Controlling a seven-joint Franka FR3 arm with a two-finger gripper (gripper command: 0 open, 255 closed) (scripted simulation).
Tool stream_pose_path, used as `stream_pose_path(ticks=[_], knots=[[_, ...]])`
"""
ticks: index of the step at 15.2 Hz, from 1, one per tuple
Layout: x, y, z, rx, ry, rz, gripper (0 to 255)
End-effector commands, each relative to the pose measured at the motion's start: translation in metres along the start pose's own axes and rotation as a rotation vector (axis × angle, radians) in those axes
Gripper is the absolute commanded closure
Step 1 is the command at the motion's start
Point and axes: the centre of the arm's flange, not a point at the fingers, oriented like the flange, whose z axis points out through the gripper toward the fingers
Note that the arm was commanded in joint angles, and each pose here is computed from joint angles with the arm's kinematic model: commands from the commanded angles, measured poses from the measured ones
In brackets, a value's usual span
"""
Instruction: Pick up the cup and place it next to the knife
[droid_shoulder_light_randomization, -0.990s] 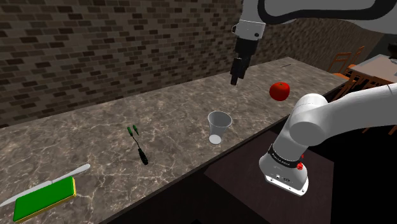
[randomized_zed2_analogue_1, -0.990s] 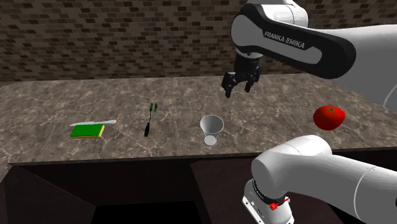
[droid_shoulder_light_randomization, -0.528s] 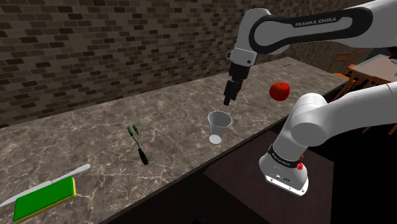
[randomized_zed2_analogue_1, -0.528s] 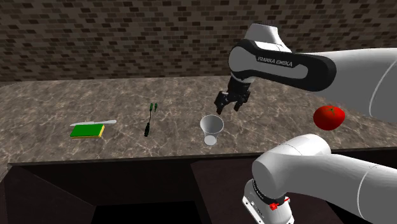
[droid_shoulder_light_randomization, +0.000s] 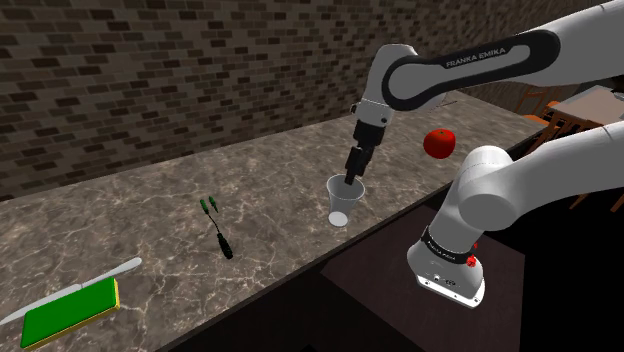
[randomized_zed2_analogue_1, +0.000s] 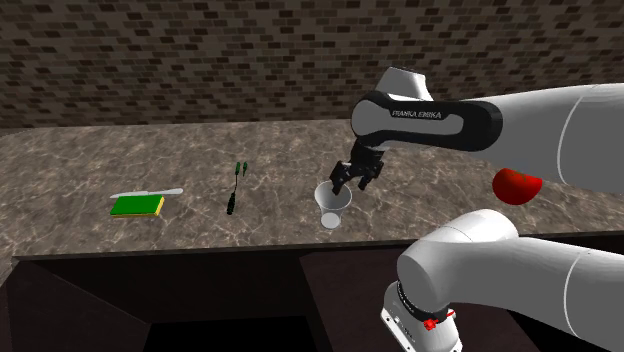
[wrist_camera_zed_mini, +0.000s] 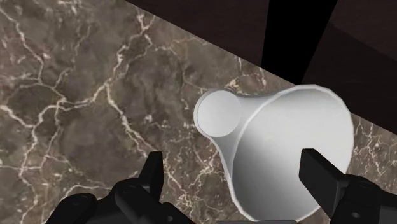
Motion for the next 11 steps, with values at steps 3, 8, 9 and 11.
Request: stream_pose_path(ticks=[3, 8, 9, 11], knots=[[0.0002, -0.0009, 0.0137, 0.0, 0.001, 0.0, 0], [0.0002, -0.0009, 0.0137, 0.0, 0.001, 0.0, 0], [0.0002, -0.001, 0.0136, 0.0, 0.001, 0.0, 0], [0.0002, -0.001, 0.0136, 0.0, 0.001, 0.0, 255]])
